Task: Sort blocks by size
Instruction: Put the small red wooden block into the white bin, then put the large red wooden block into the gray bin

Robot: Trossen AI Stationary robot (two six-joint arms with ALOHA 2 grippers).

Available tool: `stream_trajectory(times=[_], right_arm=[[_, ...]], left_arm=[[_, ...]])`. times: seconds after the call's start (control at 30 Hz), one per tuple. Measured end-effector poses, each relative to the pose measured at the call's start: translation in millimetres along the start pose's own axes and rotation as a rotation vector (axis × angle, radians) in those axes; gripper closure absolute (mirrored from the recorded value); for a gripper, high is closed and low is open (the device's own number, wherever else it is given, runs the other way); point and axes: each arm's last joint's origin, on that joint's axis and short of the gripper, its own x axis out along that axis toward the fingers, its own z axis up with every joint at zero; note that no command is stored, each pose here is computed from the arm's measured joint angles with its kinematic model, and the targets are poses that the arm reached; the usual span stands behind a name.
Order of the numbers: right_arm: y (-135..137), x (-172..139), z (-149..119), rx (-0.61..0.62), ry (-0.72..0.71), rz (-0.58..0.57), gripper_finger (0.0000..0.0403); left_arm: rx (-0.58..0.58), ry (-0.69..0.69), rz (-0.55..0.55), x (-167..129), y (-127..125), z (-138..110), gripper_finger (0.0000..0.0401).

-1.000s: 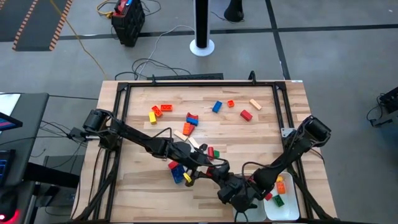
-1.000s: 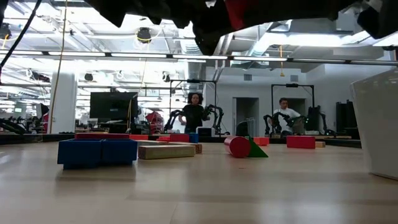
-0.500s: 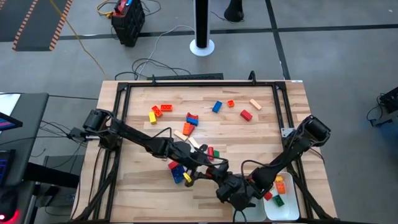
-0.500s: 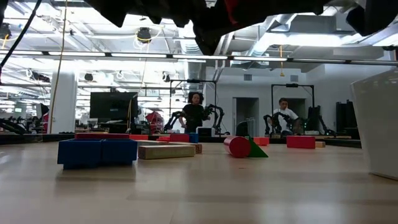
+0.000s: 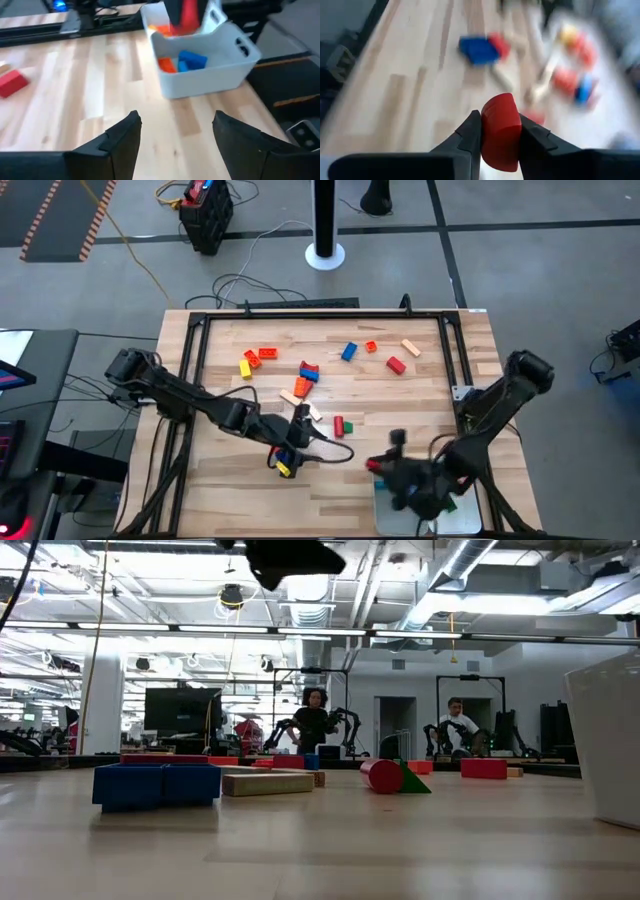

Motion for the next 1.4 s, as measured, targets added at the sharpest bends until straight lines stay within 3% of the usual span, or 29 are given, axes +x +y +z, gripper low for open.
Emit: stream_trajectory(times=[0.1,0.2,0.47,0.57,0.7,1.03,1.2,1.4], right_arm=[[-16,-19,-9,0.287,0.157,0.075,0.0286],[-24,-32,-19,0.487,0.316,0.097,0.0286],[-7,-47,-49,0.776,0.718,0.07,0.0285],[4,-49,-63,0.817,0.827,0.044,0.0284],[14,-52,-76,0.836,0.869,-0.026,0.0272],[8,-45,-71,0.885,0.932,-0.034,0.0192],[-9,-33,-54,0.898,0.926,-0.034,0.0193],[-34,-14,-41,0.796,0.879,-0.044,0.0208]], left_arm=[[0.026,0.036,0.046,-1,-6,-4,0.0164],[0.04,0.059,0.062,-2,-8,-7,0.0163],[0.099,0.108,0.054,-4,-13,-12,0.0163],[0.108,0.143,0.07,-7,-10,-14,0.0163],[0.124,0.146,0.108,-14,-8,-12,0.0163],[0.153,0.123,0.143,-45,0,2,0.0163],[0.19,0.112,0.149,-40,4,-19,0.0163],[0.126,0.043,0.196,-22,20,-56,0.0163]])
